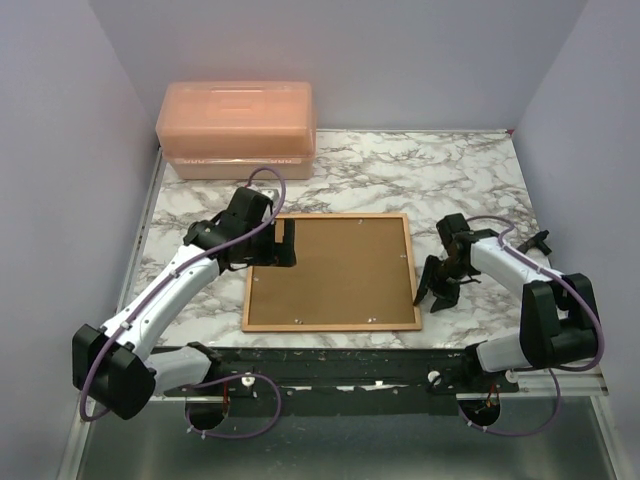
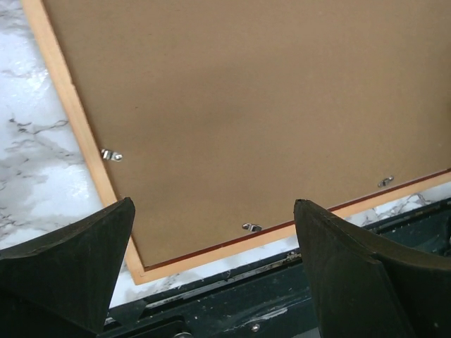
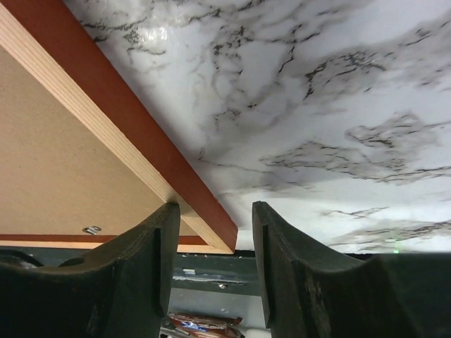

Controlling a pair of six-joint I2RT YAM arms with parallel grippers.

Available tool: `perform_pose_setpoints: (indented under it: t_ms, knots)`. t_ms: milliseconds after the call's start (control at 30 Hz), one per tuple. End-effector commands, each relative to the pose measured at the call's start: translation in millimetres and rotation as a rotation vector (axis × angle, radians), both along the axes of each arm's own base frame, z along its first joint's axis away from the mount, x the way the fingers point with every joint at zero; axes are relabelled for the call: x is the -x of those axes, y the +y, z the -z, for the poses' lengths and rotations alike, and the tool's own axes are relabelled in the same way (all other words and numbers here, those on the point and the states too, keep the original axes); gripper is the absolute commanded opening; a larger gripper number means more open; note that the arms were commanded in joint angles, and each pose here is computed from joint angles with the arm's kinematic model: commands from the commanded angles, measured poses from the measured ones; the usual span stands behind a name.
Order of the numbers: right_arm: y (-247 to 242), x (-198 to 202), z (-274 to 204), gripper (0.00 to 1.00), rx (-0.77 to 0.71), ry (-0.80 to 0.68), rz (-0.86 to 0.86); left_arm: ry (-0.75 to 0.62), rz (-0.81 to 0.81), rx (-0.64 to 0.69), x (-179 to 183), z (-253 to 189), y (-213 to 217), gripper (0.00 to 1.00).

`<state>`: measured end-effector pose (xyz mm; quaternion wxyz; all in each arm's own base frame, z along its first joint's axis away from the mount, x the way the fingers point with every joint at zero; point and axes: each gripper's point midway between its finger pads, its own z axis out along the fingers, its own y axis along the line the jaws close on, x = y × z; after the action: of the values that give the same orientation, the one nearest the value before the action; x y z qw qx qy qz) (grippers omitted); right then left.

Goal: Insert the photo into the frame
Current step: Install the photo frame at the center of the board.

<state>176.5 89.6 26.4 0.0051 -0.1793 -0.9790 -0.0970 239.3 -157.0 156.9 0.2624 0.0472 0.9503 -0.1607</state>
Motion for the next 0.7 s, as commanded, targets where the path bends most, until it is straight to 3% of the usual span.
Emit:
perform_pose_setpoints:
  t_ms: [0,233,433,667]
  knots:
    - [12,17,4,0.51,-0.049,0.048,-0.010,-0.066,0.100,0.038,6,-9,-23,0.99]
    - [17,14,7,0.52,-0.033,0.048,-0.041,-0.090,0.201,-0.002,18,-4,-43,0.98]
    - [23,12,2,0.60,-0.070,0.026,-0.059,-0.069,0.282,-0.004,32,10,-61,0.98]
    - [35,7,-12,0.77,-0.133,-0.019,-0.082,-0.049,0.330,-0.026,42,22,-73,0.98]
